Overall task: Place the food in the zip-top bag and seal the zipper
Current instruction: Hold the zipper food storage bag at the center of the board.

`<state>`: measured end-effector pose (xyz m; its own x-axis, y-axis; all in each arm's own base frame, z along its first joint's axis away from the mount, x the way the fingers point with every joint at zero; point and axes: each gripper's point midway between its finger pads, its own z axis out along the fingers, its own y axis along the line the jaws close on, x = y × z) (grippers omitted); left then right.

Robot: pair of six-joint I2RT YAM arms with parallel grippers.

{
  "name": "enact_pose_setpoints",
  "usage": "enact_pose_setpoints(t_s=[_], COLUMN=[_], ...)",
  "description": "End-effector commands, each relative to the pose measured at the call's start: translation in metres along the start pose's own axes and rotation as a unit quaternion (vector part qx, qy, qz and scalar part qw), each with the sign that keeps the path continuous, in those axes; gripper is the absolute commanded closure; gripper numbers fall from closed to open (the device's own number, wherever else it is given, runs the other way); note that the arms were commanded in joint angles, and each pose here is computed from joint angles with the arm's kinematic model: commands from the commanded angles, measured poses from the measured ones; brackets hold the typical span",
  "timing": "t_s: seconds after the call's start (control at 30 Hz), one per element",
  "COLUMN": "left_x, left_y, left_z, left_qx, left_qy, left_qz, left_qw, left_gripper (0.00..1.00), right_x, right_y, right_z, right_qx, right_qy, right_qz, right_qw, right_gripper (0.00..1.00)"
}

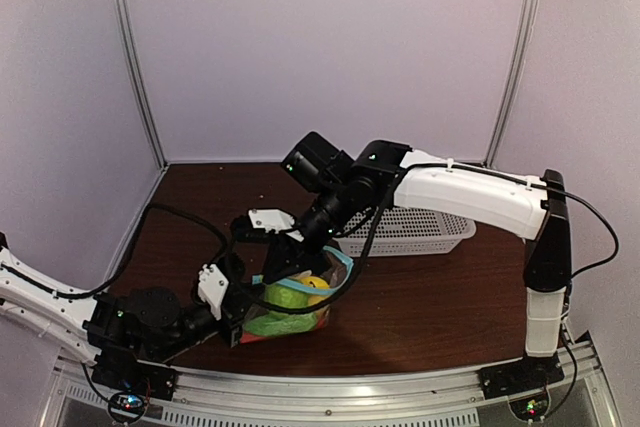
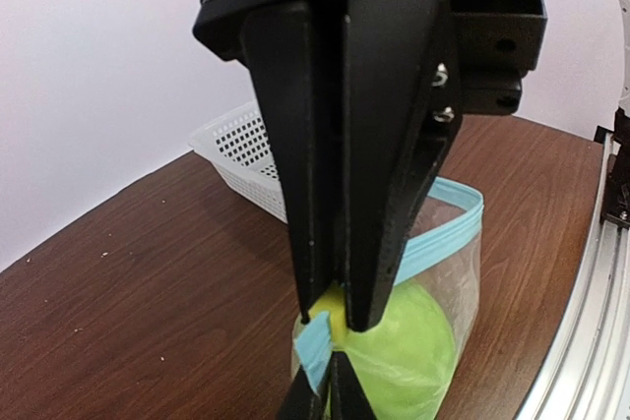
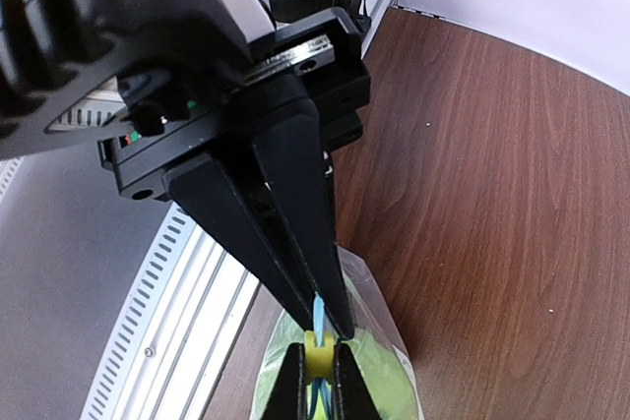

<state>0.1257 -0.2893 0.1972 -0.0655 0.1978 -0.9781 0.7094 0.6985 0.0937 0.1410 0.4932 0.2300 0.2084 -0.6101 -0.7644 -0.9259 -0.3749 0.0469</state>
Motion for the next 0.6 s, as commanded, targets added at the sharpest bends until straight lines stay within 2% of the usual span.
enact_pose_setpoints(t_s=[0.0,0.07,0.17,0.3,0.57], left_x=[-0.0076,-0.0093,-0.0125,-0.0146,-0.0076], left_y=[-0.0020,0.0007,0.0036,0.0046,0.0017], left_z=[0.0004,-0.0007,-0.0027,-0.0030,0.0003], left_qx=[0.010,0.006,0.003,0.002,0.005], left_qy=[-0.013,-0.018,-0.023,-0.027,-0.015], left_qz=[-0.012,-0.016,-0.024,-0.026,-0.017], left_qw=[1.000,1.000,0.999,0.999,1.000], left_gripper=[0.96,0.96,0.89,0.87,1.00], right_x=[-0.0025,0.0006,0.0035,0.0040,0.0010], right_y=[-0.0014,-0.0015,-0.0010,-0.0019,-0.0018], right_z=[0.0019,0.0034,0.0048,0.0057,0.0052], right_qx=[0.001,0.000,-0.001,0.000,-0.001], right_qy=[0.003,0.007,0.012,0.015,0.012], right_qz=[-0.006,-0.004,-0.003,-0.002,-0.001], right_qw=[1.000,1.000,1.000,1.000,1.000], right_gripper=[1.00,1.00,1.00,1.00,1.00])
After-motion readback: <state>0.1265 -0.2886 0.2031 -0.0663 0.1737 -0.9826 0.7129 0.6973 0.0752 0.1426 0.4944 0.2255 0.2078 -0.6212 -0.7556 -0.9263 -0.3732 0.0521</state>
